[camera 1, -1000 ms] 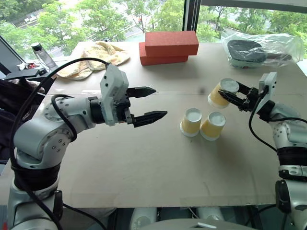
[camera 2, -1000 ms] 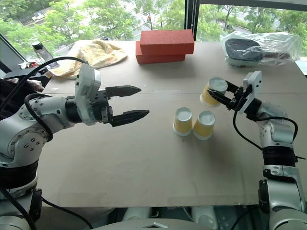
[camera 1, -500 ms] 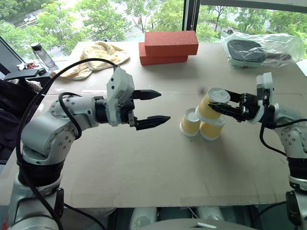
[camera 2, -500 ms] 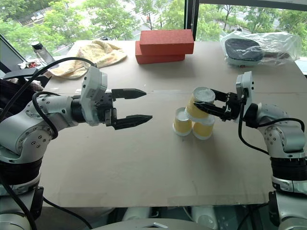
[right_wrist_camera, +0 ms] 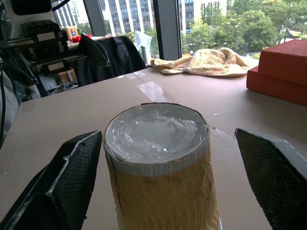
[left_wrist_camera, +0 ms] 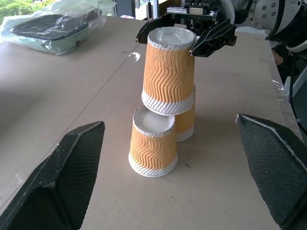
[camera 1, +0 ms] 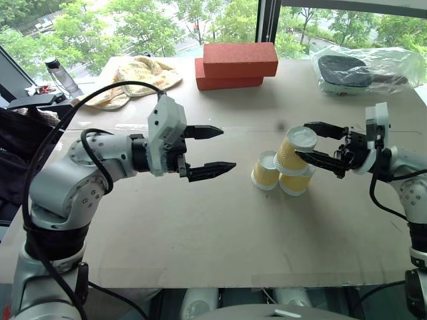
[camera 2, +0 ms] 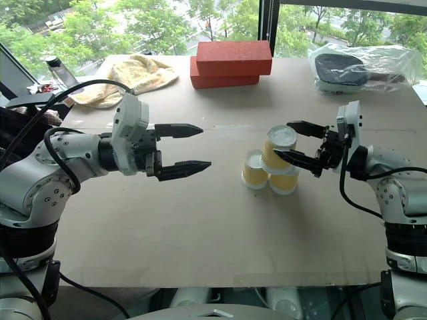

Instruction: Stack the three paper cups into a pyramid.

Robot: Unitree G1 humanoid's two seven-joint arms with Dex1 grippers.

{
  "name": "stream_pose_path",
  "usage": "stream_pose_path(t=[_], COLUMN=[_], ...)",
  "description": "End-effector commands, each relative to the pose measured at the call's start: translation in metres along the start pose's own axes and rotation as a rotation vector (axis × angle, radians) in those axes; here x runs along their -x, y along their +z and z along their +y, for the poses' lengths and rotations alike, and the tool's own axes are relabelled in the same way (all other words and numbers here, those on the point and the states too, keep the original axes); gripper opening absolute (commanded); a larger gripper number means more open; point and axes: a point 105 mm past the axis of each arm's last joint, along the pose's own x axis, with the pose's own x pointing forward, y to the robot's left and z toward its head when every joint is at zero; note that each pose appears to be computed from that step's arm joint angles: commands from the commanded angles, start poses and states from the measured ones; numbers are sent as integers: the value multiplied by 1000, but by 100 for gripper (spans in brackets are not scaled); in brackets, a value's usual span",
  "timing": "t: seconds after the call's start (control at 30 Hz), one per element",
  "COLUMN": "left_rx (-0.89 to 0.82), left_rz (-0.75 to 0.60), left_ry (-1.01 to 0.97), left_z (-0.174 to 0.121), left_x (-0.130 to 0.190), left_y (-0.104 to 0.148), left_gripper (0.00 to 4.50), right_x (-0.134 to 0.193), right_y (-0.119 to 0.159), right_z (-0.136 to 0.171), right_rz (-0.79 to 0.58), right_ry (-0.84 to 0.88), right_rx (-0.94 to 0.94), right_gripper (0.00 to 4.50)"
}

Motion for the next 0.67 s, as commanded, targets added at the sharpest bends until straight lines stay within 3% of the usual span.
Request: stream_pose_path(t=[0.03, 0.17, 0.33, 0.5, 0.67], left_rx=[-18, 82, 218, 281, 274], left_rz=[-5, 12, 67, 109, 94], left_ry=[12, 72, 241, 338, 458], left_z=[0, -4, -21, -32, -20], left_x=[4, 10, 13, 16, 19], left_y=[1, -26, -97, -149, -172], left_gripper=[450, 450, 450, 450, 450], right_x=[20, 58, 121, 135, 133], right_y=[17, 1, -66, -94, -112], right_z=[8, 7, -5, -17, -21], right_rz=[-51, -19, 172, 174, 205], right_ry=[-9, -93, -313, -410, -388], right_rx=[30, -38, -32, 106, 98], right_gripper=[443, 443, 443, 443, 443])
